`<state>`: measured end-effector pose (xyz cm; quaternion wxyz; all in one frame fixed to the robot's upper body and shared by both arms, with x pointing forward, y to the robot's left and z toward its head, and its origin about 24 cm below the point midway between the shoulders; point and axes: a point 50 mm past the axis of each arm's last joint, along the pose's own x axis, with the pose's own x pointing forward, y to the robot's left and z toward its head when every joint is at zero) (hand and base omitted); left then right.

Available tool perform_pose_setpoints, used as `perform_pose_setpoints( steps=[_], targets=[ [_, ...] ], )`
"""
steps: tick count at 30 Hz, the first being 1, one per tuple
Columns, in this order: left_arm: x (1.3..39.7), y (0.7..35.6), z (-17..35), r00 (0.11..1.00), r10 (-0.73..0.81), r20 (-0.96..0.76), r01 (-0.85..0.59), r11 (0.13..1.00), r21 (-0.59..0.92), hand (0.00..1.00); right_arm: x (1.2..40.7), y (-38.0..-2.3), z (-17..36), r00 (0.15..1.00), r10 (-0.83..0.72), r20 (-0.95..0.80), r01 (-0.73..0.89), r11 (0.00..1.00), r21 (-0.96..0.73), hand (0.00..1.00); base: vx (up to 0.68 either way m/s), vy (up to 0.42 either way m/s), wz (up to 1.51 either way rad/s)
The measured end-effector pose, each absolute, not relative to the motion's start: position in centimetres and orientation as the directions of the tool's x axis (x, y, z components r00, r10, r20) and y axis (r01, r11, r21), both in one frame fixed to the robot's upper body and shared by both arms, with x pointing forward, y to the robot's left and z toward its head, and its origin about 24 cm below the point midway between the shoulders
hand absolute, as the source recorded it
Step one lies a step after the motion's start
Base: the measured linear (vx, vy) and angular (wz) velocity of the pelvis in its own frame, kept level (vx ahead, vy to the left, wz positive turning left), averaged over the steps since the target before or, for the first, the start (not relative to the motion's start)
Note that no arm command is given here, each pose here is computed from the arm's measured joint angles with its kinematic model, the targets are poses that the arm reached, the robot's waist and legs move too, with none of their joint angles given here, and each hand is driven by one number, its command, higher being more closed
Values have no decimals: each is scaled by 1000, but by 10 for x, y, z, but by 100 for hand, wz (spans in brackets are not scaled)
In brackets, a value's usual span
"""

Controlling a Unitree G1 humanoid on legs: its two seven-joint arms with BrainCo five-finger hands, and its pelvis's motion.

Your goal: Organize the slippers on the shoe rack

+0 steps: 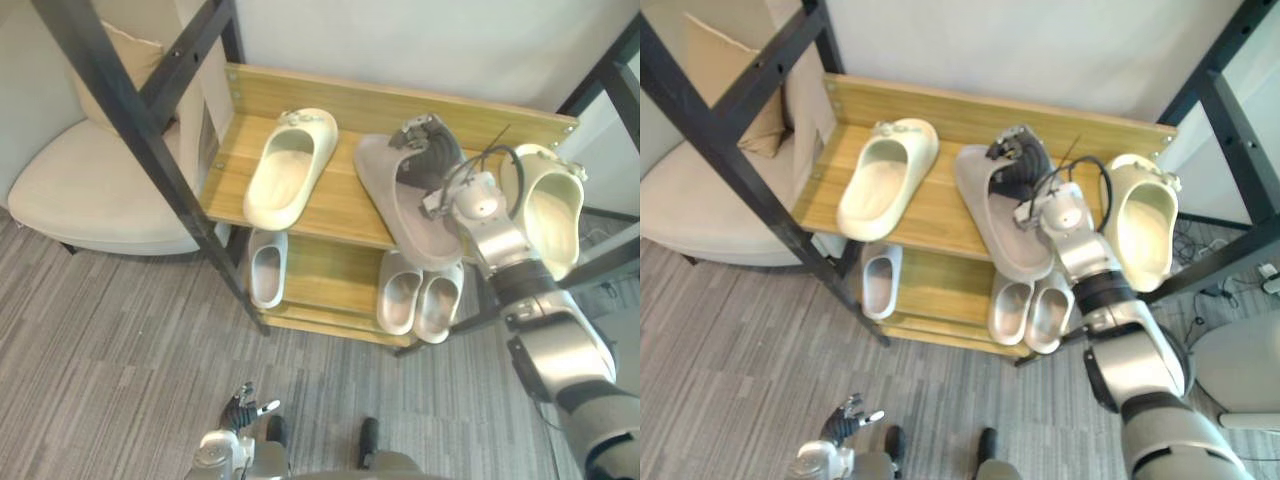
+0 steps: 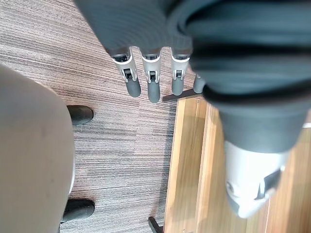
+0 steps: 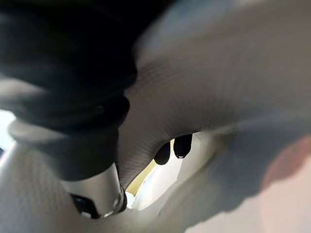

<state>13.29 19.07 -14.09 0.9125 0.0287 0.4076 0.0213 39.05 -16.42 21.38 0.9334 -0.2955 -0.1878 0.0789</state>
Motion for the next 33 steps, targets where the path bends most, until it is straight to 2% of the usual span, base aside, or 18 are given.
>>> perform_pose_setpoints(
  steps=[5, 13, 20, 24, 28, 33],
  targets=[
    [133, 191, -141, 665, 64, -744, -17, 997, 71, 0, 385, -165, 210, 912, 263, 316, -45, 828, -559, 100, -49, -31, -6],
    [129, 193, -143, 651, 79, -755, -42, 997, 68, 0, 343, -172, 193, 873, 265, 409, -42, 877, -479, 100, -16, -11, 0],
    [124, 195, -146, 633, 85, -770, -43, 996, 75, 0, 296, -170, 211, 754, 300, 584, -38, 908, -418, 100, -48, -27, -5],
    [122, 194, -147, 625, 82, -776, -30, 996, 82, 0, 276, -169, 209, 718, 299, 628, -49, 922, -383, 100, -47, -27, -9],
    [116, 195, -149, 607, 82, -790, -22, 996, 87, 0, 256, -162, 193, 712, 304, 632, -130, 943, -308, 100, -37, -19, -7],
    [111, 195, -151, 592, 81, -802, -15, 996, 89, 0, 237, -140, 158, 737, 416, 534, -332, 910, -250, 100, -48, -23, -7]
  ],
)
